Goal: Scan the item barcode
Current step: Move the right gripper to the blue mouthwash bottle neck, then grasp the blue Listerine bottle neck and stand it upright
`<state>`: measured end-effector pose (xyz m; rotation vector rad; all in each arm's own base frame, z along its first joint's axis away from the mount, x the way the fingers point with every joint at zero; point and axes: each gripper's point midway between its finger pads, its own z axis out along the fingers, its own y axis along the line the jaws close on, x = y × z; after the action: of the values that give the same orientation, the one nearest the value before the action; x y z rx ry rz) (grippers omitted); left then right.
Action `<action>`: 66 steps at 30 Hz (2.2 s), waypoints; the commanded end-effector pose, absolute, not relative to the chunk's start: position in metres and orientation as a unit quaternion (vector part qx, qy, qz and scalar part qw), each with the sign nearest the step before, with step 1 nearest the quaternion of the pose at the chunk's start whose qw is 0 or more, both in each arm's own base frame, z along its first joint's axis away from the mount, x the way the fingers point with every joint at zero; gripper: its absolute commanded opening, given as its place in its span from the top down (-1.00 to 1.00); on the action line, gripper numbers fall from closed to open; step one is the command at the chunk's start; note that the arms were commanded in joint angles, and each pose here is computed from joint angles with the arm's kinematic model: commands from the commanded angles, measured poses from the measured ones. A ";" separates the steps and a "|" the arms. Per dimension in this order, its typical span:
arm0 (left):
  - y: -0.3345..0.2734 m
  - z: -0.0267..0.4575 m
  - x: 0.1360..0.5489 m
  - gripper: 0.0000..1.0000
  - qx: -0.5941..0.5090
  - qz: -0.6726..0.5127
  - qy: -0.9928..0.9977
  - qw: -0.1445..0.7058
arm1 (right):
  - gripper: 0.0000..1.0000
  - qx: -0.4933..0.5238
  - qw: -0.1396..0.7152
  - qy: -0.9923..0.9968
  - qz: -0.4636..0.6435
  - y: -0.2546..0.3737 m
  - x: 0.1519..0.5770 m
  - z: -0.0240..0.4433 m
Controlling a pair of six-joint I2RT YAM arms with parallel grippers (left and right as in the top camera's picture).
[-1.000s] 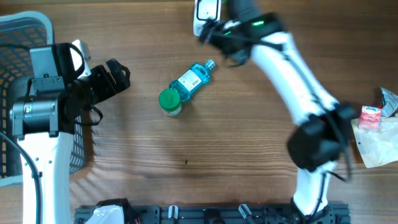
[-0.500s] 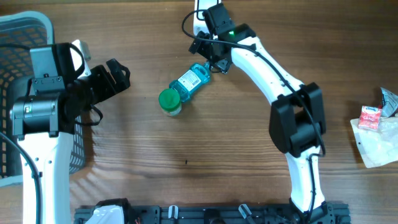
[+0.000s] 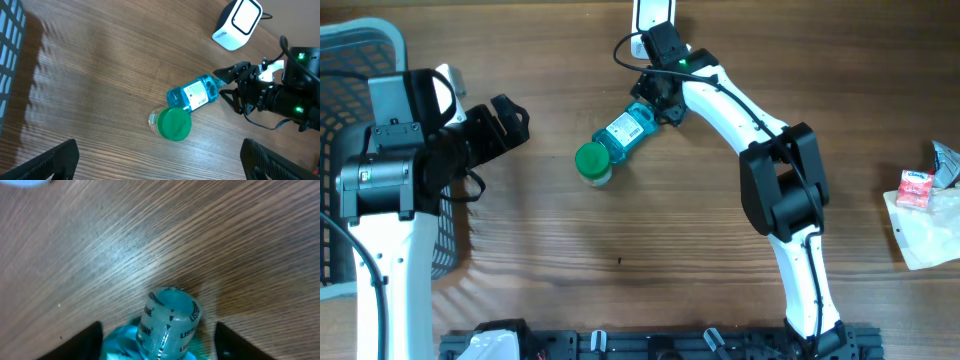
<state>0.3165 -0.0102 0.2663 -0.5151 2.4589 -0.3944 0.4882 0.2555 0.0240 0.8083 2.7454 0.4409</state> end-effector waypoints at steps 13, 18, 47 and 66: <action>-0.008 0.273 0.317 -1.00 -0.190 -0.145 0.922 0.305 | -0.24 0.331 0.107 0.929 0.129 0.250 0.488 -0.014; -0.008 0.273 0.317 -1.00 -0.189 -0.146 0.922 0.305 | -0.18 0.326 0.086 0.929 0.153 0.262 0.487 -0.028; -0.008 0.273 0.317 -1.00 -0.190 -0.145 0.922 0.305 | 0.35 0.226 0.213 0.933 0.184 0.249 0.501 0.120; -0.008 0.273 0.317 -1.00 -0.189 -0.145 0.922 0.305 | 0.38 0.053 0.254 0.957 0.133 0.231 0.474 0.177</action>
<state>0.3165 -0.0102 0.2663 -0.5148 2.4590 -0.3937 0.4745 0.2314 0.1588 0.2954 2.6363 0.3873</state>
